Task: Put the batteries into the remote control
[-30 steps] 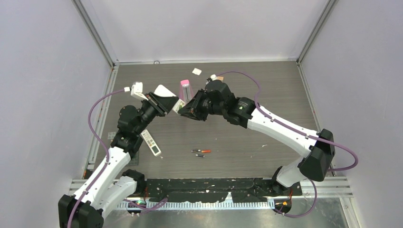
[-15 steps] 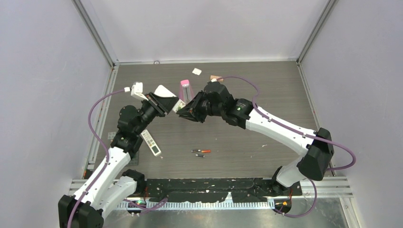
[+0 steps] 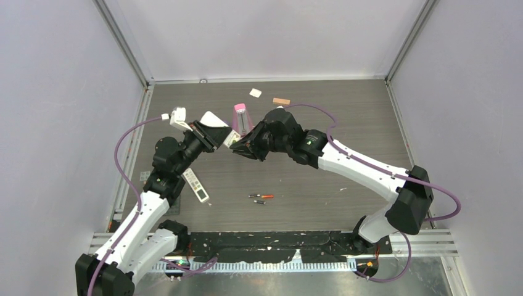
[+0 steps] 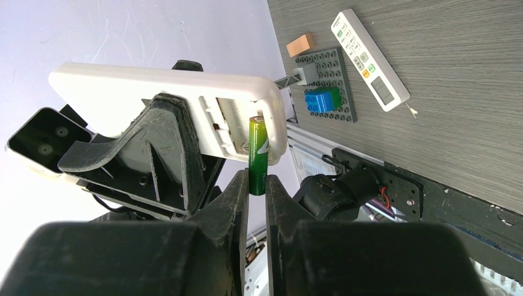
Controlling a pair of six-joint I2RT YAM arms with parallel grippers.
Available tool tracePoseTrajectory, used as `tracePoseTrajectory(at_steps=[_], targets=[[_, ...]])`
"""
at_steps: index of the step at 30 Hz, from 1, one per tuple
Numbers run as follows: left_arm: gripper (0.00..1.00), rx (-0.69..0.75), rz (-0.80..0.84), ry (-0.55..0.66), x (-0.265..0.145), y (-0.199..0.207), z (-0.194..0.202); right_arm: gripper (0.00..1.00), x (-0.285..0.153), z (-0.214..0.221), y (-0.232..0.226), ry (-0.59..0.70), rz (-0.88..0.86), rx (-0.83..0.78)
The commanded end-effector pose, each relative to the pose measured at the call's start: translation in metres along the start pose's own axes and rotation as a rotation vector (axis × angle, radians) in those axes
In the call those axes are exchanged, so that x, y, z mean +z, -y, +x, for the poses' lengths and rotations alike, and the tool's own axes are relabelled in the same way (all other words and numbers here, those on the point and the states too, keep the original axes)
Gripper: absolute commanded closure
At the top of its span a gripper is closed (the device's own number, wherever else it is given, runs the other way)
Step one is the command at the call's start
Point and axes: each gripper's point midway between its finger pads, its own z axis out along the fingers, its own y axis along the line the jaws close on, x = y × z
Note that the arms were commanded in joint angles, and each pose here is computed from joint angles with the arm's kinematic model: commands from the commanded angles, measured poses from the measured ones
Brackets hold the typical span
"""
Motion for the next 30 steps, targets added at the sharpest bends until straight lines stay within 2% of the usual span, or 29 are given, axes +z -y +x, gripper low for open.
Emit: tracePoseTrajectory(at_steps=[1, 19, 30], targets=[[1.0, 0.025, 0.063, 0.033, -0.003, 0.022, -0.014, 0.94, 0.002, -0.004, -0.007, 0.026, -0.031, 0.021], [1.0, -0.083, 0.017, -0.064, -0.003, 0.02, 0.0, 0.88, 0.011, -0.013, 0.01, 0.05, 0.008, 0.033], [1.0, -0.098, 0.013, -0.063, -0.004, 0.023, -0.002, 0.86, 0.013, -0.011, 0.022, 0.04, 0.046, 0.048]])
